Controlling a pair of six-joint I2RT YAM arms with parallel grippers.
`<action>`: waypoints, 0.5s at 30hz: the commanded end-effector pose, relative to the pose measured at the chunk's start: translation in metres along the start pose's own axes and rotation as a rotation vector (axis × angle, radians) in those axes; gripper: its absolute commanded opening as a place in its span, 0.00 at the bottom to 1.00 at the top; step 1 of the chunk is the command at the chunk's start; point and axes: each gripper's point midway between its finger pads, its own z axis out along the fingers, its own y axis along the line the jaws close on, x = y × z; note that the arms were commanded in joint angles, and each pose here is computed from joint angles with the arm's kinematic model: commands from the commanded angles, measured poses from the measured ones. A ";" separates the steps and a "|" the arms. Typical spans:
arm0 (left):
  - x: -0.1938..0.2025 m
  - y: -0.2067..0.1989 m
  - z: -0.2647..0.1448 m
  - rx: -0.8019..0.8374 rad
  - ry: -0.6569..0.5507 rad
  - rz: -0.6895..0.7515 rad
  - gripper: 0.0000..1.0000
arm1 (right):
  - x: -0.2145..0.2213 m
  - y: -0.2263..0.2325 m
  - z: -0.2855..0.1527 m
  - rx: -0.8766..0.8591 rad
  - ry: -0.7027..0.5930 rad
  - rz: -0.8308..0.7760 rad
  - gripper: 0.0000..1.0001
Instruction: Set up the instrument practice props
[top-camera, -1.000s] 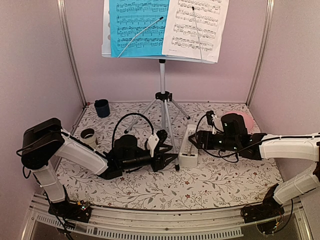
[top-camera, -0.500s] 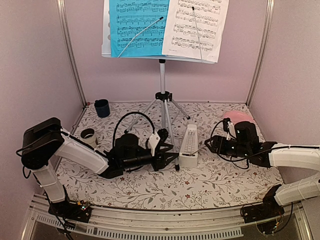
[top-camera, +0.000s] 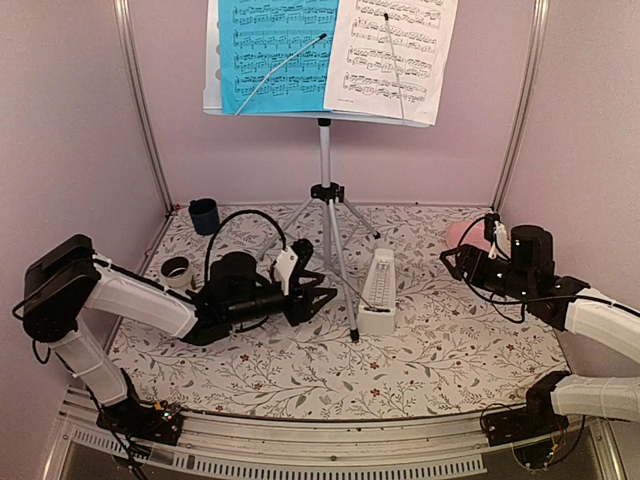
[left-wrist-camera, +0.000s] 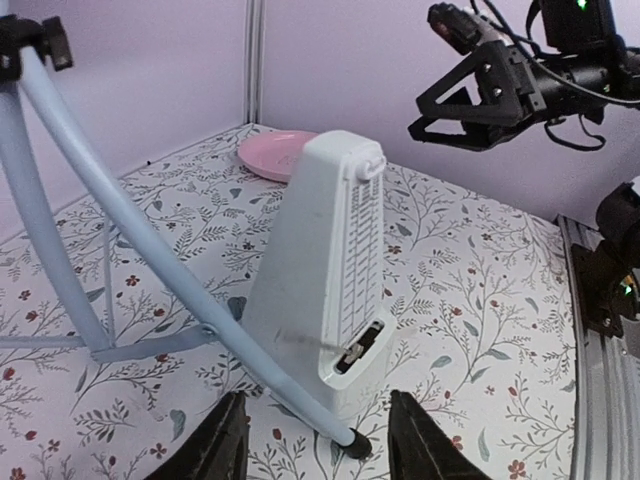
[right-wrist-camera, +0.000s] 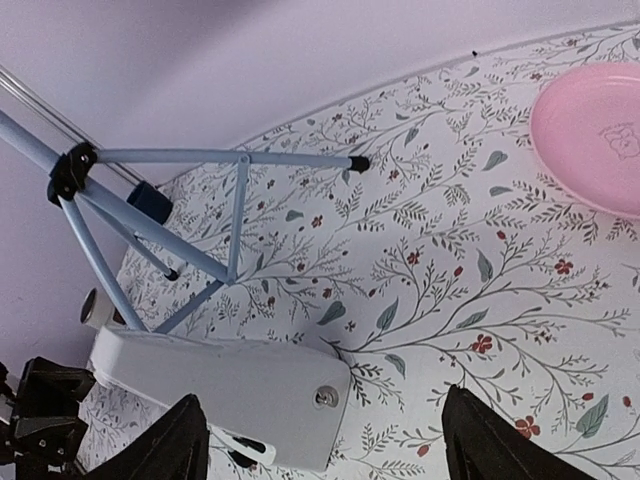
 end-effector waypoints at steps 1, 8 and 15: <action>-0.021 0.036 -0.026 -0.081 -0.008 -0.044 0.50 | -0.029 0.000 -0.011 -0.048 -0.029 -0.014 0.84; -0.072 0.111 -0.070 -0.272 0.002 -0.115 0.58 | -0.069 0.018 -0.006 -0.134 -0.048 -0.103 0.99; -0.111 0.155 -0.094 -0.344 -0.001 -0.275 0.93 | -0.113 0.041 0.006 -0.226 -0.088 -0.182 0.99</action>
